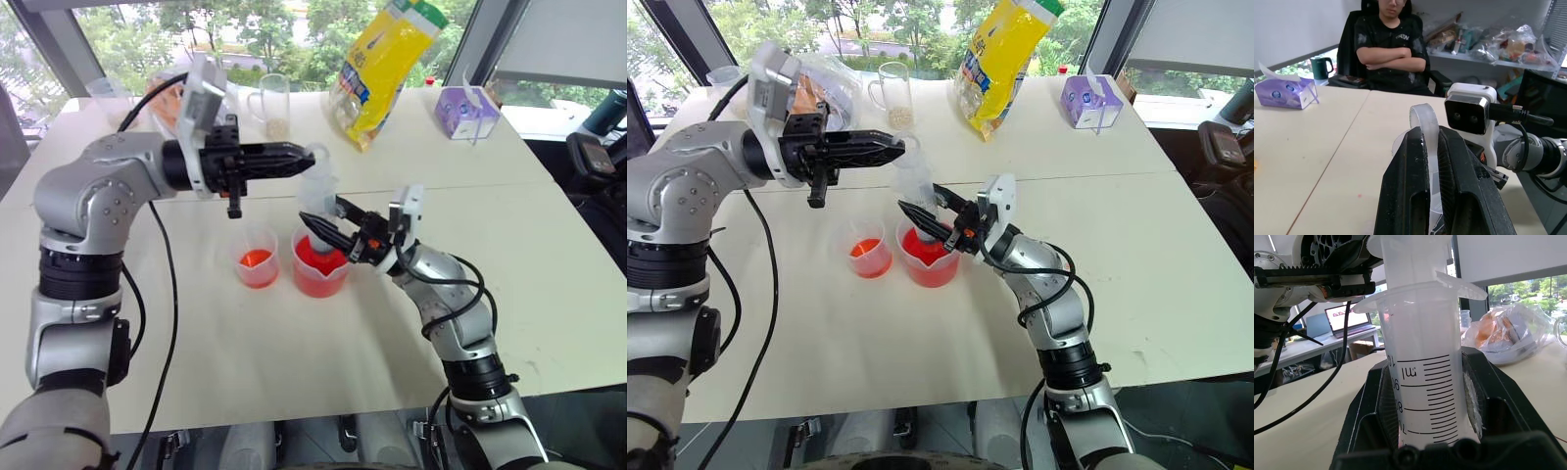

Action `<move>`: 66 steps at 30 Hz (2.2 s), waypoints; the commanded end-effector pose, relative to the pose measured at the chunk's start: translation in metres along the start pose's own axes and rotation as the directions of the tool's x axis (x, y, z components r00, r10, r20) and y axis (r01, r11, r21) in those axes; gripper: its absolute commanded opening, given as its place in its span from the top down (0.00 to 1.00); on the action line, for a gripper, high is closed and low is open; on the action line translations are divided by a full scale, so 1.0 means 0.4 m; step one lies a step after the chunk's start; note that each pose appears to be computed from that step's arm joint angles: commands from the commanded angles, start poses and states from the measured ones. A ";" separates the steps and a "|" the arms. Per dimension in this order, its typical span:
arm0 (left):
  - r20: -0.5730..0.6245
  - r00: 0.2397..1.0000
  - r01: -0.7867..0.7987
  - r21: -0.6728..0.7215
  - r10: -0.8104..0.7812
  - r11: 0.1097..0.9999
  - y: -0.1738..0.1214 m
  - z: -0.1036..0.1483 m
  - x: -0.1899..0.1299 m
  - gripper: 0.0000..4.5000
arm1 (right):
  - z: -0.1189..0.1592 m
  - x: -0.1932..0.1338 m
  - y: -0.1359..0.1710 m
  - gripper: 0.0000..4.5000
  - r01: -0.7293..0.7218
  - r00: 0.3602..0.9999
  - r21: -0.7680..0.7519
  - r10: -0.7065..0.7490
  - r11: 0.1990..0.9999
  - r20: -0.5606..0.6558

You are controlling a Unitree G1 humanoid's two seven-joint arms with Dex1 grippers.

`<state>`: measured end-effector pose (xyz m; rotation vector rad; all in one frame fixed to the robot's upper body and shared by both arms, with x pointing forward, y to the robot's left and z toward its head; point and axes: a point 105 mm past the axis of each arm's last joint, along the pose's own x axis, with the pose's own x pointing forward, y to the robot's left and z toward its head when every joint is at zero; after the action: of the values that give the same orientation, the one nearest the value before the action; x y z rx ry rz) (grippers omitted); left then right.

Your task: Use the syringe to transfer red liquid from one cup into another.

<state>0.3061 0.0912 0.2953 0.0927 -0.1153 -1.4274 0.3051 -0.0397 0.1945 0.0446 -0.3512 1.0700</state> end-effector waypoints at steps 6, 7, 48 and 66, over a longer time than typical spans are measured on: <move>0.088 0.996 -0.022 0.156 0.008 0.988 -0.009 0.093 -0.017 0.99 | -0.023 0.004 0.017 0.68 -0.032 0.999 0.027 0.033 0.999 -0.038; 0.088 0.996 -0.022 0.155 0.008 0.988 -0.009 0.092 -0.017 0.99 | -0.021 0.005 0.017 0.68 -0.032 0.999 0.025 0.033 0.999 -0.036; 0.102 0.928 -0.370 0.150 0.358 0.917 -0.033 0.160 -0.252 0.01 | 0.202 0.196 0.061 0.68 -0.264 0.938 0.043 0.246 0.964 0.244; 0.050 0.938 -0.347 0.112 0.343 0.931 -0.063 0.101 -0.202 0.01 | 0.072 0.217 0.077 0.68 -0.289 0.946 0.070 0.274 0.955 0.171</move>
<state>0.2665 0.1699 0.3234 0.1142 -0.1888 -1.0681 0.3139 0.0428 0.2329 0.1802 -0.4043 1.3593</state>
